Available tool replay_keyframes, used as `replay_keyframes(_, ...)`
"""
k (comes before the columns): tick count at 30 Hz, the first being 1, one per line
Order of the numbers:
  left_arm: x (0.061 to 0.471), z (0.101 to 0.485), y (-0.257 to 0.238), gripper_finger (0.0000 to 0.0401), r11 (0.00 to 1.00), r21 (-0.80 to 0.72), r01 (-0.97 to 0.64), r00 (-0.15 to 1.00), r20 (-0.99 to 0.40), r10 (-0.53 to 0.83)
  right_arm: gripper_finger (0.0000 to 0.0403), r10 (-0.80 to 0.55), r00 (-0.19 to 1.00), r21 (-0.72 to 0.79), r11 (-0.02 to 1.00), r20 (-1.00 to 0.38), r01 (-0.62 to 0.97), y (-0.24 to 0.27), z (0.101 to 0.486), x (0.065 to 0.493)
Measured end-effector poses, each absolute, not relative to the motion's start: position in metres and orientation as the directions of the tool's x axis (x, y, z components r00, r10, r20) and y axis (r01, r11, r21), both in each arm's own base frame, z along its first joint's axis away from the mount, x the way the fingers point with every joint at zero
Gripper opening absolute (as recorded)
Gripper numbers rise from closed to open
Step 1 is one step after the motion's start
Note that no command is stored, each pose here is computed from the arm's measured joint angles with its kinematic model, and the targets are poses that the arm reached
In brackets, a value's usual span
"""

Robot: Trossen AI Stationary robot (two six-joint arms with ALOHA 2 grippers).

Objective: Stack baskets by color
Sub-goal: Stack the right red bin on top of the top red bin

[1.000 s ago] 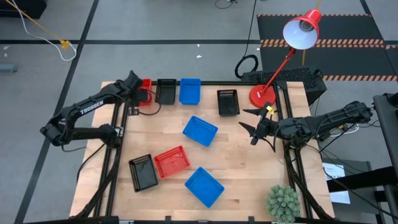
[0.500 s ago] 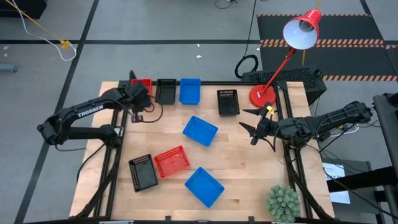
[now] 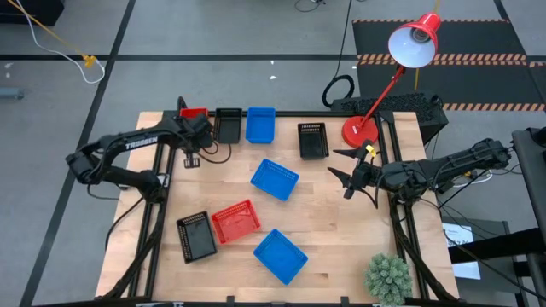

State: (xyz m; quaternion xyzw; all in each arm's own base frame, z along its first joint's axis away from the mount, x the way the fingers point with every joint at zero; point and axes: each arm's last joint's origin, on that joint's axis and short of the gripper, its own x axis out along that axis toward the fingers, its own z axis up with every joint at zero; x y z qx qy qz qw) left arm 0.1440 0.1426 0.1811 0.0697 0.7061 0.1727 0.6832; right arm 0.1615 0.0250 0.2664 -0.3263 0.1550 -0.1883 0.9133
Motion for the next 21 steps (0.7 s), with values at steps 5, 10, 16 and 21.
replay_keyframes(5,0.1425,0.1791,0.1452,0.0011,0.929,0.342,-0.143,-0.077,-0.939,0.334,0.0265,-0.445,0.881,-0.654,0.716,-0.16,0.243,0.025,0.2664,0.1615)
replay_keyframes(10,0.141,0.1802,0.1474,0.0003,0.901,0.412,-0.135,-0.134,-0.909,0.395,0.0265,-0.445,0.881,-0.654,0.716,-0.16,0.243,0.025,0.2664,0.1615)
replay_keyframes(16,0.1458,0.1813,0.1512,0.0011,0.888,0.433,-0.156,-0.08,-0.901,0.426,0.0265,-0.445,0.882,-0.651,0.718,-0.156,0.247,0.0251,0.2669,0.1616)
replay_keyframes(21,0.1457,0.1814,0.1525,0.0004,0.886,0.434,-0.165,-0.07,-0.901,0.428,0.0265,-0.444,0.883,-0.648,0.719,-0.153,0.25,0.0251,0.2673,0.1618)
